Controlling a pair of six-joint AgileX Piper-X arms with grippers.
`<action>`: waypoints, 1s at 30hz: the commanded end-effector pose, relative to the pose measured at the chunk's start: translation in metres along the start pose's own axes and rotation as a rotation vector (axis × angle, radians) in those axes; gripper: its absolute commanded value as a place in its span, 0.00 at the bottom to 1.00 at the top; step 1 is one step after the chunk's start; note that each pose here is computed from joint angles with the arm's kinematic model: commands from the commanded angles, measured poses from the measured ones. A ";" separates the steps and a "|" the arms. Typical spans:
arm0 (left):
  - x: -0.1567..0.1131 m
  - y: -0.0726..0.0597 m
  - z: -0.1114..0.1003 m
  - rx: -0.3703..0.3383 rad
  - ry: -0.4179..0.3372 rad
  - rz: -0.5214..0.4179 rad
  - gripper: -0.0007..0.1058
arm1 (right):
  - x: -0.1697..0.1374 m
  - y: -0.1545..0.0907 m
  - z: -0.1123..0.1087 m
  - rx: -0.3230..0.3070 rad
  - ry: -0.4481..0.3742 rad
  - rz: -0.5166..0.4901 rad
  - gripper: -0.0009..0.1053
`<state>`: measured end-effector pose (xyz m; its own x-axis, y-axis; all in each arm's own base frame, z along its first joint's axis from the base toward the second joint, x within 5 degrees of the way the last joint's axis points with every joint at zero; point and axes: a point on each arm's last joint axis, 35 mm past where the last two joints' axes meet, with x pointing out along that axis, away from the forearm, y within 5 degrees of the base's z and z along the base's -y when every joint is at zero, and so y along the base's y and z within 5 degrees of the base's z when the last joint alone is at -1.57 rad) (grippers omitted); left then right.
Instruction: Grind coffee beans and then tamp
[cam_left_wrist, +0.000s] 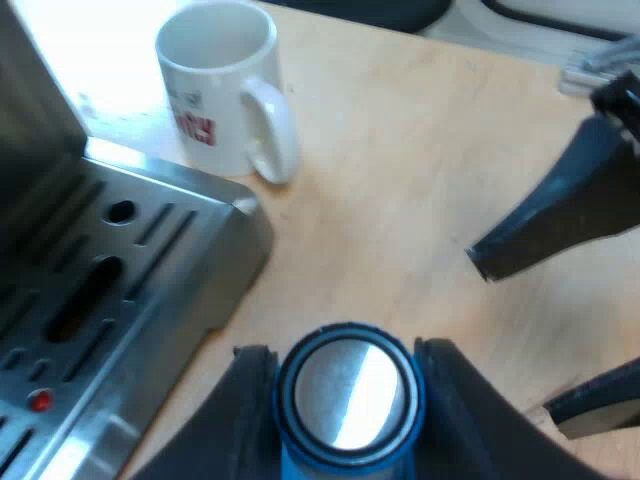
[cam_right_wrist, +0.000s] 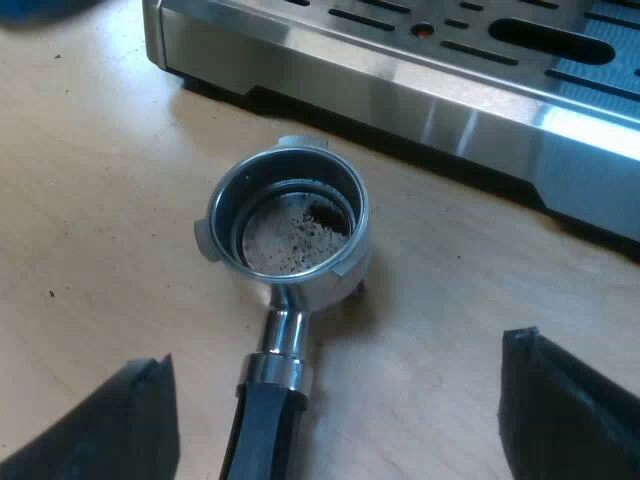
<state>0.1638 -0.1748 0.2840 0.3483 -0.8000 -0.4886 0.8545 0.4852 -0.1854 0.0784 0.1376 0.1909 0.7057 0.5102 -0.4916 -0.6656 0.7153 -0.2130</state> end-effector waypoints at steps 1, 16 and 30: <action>0.009 -0.002 0.004 0.015 -0.020 0.003 0.14 | -0.001 -0.001 0.002 0.007 -0.014 -0.011 0.64; 0.050 0.013 -0.015 0.097 0.094 0.051 0.14 | -0.001 -0.001 0.002 0.007 -0.014 -0.009 0.64; 0.076 0.023 -0.034 0.070 0.179 0.047 0.14 | -0.001 -0.001 0.002 0.007 -0.014 -0.009 0.64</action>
<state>0.1944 -0.2104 0.2097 0.2987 -0.6893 -0.6600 0.8628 0.4907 -0.1221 0.0784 0.1376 0.1909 0.7068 0.5090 -0.4912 -0.6644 0.7162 -0.2138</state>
